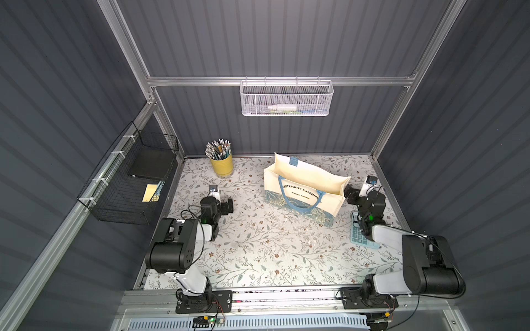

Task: Put away the canvas bag
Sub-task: Move the canvas bag to the center of the board.

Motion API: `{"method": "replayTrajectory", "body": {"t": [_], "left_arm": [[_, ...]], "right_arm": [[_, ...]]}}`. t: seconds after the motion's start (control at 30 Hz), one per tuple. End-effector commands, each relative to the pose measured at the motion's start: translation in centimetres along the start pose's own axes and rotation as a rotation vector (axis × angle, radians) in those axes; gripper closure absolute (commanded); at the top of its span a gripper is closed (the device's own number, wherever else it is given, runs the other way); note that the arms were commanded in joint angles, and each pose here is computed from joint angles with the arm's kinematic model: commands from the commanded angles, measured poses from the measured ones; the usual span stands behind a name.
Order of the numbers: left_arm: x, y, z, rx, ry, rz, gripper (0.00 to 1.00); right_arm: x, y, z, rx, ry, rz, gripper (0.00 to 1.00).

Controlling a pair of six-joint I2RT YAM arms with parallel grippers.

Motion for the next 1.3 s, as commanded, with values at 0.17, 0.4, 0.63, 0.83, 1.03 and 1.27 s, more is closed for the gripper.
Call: {"method": "replayTrajectory", "body": {"t": [0.17,0.4,0.63,0.83,1.03,1.27], "left_arm": [[-5.3,3.9,-5.6,0.200,-0.026,0.016,0.00],[-9.8,4.6,-9.8,0.359,-0.003,0.158,0.00],[-10.4,6.1,-12.6,0.620,-0.025,0.195,0.00],[-11.3,7.0,-13.8,0.737,-0.043,0.179,0.00],[-14.1,6.5,-14.9,0.773,-0.053,0.165,0.01],[-15.1,6.2,-15.9,0.855,-0.060,0.172,0.01]], "right_arm": [[-2.0,1.4,-2.9,0.272,-0.193,0.202,0.01],[-5.2,1.9,-2.0,0.150,-0.240,0.247,0.01],[-7.0,0.7,-1.3,0.065,-0.256,0.341,0.09],[-9.1,0.1,-1.3,-0.045,-0.294,0.322,0.14],[-10.3,1.4,-0.1,-0.140,-0.275,0.323,0.15],[-13.6,3.7,4.3,-0.280,-0.034,0.267,0.11]]}}
Point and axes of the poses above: each gripper's point midway between its finger pads, its own y axis back along the fingers, its own z axis along the line the jaws close on, x = y × z, the point moved 6 cm from there along y, back along the fingers, and after that the axes turned 9 degrees about y, right-handed, at the moved point
